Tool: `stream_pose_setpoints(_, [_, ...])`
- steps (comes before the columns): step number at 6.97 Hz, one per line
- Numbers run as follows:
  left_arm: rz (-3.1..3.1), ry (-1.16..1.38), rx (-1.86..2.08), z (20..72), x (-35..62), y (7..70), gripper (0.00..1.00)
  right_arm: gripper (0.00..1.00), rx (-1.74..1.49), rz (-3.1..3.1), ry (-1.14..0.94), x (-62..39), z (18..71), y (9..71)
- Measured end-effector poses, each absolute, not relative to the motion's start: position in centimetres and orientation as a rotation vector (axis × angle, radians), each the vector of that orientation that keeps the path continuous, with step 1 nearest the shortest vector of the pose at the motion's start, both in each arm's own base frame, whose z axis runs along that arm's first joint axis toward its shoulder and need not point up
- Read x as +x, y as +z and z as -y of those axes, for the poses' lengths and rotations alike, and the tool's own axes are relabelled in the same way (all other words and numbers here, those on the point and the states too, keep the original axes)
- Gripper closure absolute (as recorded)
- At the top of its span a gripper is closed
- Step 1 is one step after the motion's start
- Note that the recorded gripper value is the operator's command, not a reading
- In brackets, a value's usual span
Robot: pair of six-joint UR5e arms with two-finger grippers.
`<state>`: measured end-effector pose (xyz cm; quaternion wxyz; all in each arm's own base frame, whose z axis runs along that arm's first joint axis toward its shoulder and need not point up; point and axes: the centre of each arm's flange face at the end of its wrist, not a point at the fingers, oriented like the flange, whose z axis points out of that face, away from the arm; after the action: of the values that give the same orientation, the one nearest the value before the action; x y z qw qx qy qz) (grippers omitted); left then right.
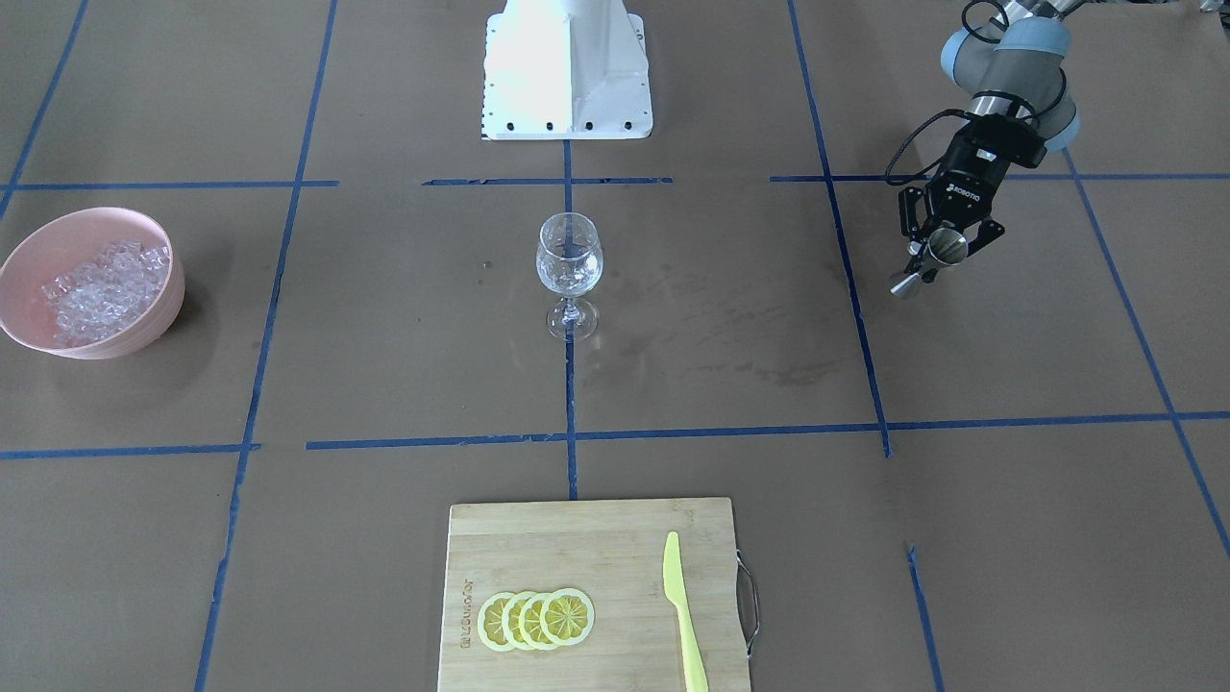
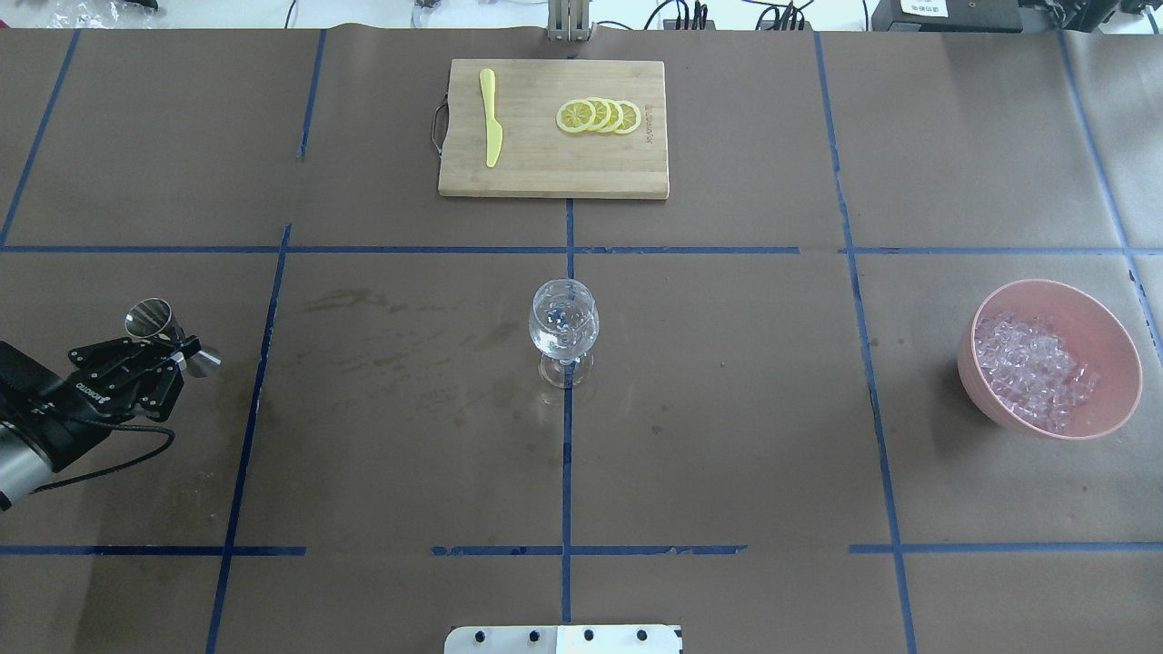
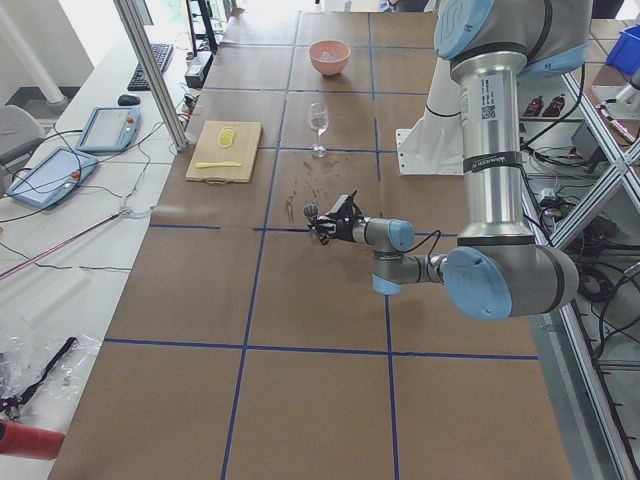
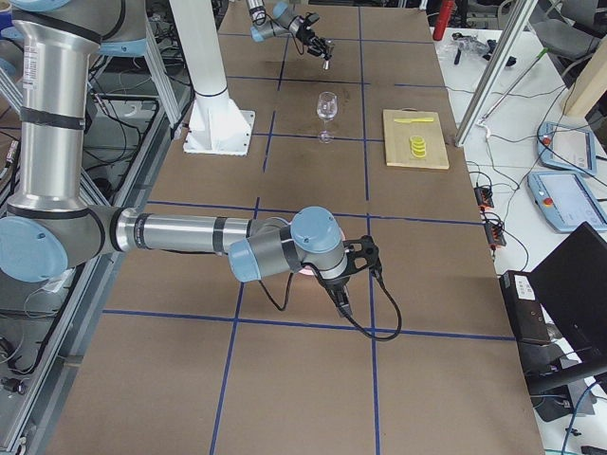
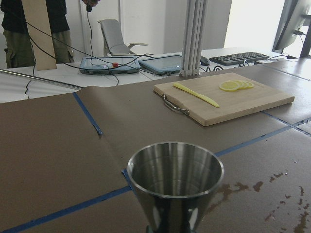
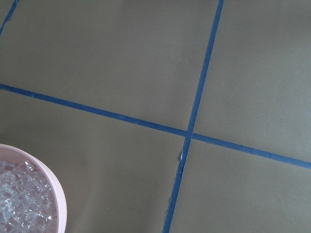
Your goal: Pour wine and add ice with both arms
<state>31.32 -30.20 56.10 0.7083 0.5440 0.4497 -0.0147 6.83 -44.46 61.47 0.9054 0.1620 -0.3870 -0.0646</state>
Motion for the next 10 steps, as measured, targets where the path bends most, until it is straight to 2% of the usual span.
stream_pose_setpoints(9, [-0.999,-0.025,1.185,26.1,35.1,57.3,1.0,0.0,0.334,0.798,-0.132,6.9,44.4,61.5])
stream_pose_setpoints(10, [-1.001,-0.024,1.184,26.1,35.2,57.3,0.93,0.0,0.334,0.798,-0.132,6.9,44.4,61.5])
